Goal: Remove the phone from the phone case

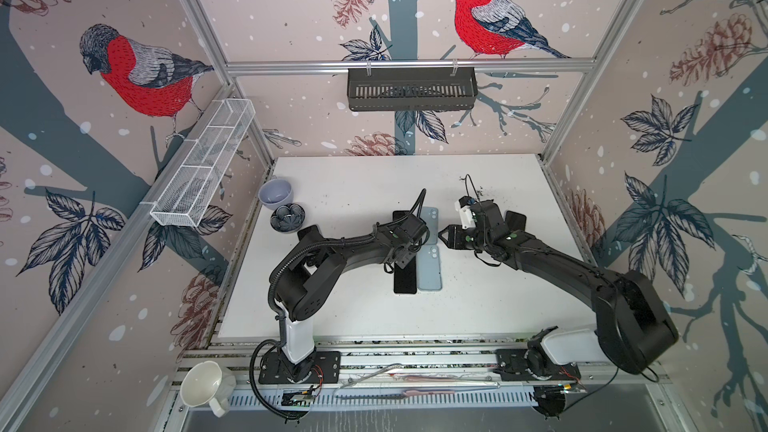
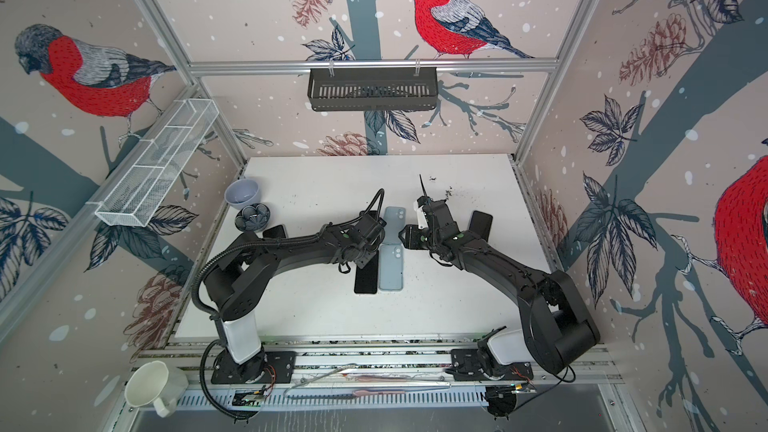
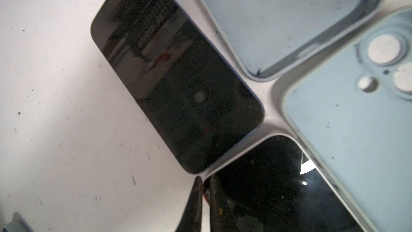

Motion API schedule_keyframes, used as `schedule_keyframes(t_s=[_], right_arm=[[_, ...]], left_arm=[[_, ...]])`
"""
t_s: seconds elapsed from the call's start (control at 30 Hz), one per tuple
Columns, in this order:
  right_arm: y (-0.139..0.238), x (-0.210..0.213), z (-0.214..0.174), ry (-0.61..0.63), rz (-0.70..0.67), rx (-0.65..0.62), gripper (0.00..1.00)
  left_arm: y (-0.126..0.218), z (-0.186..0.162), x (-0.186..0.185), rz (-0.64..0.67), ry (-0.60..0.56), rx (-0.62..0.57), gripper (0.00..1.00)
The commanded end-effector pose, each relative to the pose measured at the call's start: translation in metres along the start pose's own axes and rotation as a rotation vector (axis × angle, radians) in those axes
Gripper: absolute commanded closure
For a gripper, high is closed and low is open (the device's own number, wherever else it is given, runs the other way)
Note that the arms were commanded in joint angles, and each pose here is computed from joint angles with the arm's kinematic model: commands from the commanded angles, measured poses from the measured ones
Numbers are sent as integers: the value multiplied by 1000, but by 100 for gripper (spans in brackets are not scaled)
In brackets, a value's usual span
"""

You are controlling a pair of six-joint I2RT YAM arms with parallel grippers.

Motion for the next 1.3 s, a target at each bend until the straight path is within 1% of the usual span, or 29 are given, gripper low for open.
schedule_keyframes(t_s=[0.0, 0.13, 0.3, 0.37, 0.4, 0.47, 0.53, 0.6, 0.67, 0.77, 0.8, 0.83, 0.9, 1.0, 1.07, 1.2, 1.27], right_arm=[[1, -1, 1, 14, -1, -13, 52], [0, -2, -1, 15, -3, -9, 52], [1, -4, -1, 24, -10, -13, 52], [2, -5, -2, 32, -23, -12, 52], [2, -7, -2, 36, -32, -10, 51], [3, -9, -3, 47, -50, -14, 48], [6, -12, -4, 53, -67, -23, 41], [9, -13, -4, 64, -78, -32, 33], [14, -13, -4, 78, -96, -44, 24], [25, -17, -3, 92, -147, -75, 16], [29, -19, -2, 98, -165, -87, 10], [35, -20, -2, 100, -186, -100, 1], [44, -23, -1, 102, -220, -123, 0], [58, -31, 0, 67, -264, -154, 0], [68, -41, 3, 12, -323, -191, 0], [91, -76, 10, -111, -461, -266, 0], [98, -94, 13, -164, -502, -275, 0]], left_arm=[[-3, 5, 4, 20, 16, -13, 86], [-3, 10, 6, 39, 18, -22, 86], [25, 24, 15, 38, 70, -118, 81], [43, 29, 23, 54, 103, -168, 76], [55, 32, 28, 57, 123, -203, 71], [79, 37, 37, 66, 175, -276, 58], [109, 41, 46, 56, 235, -367, 39], [136, 41, 51, 26, 267, -443, 29], [160, 39, 54, -22, 280, -513, 22], [192, 29, 61, -57, 316, -604, 14], [207, 27, 67, -60, 338, -646, 11], [210, 17, 68, -57, 346, -654, 9], [224, 6, 74, -57, 367, -708, 4], [241, -11, 81, -53, 386, -754, 1], [248, -21, 84, -42, 392, -763, 1], [256, -39, 88, -38, 412, -794, 1], [255, -47, 87, -43, 413, -800, 1]])
Point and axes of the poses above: each gripper's point midway between its finger pads, its own y axis back along the fingers, its own x axis along the line the jaws close on, z = x × y, the point moved 6 cm from there along y, back along the fingers, and after that the axes turned 1 degree about y, right-handed, at the moved point
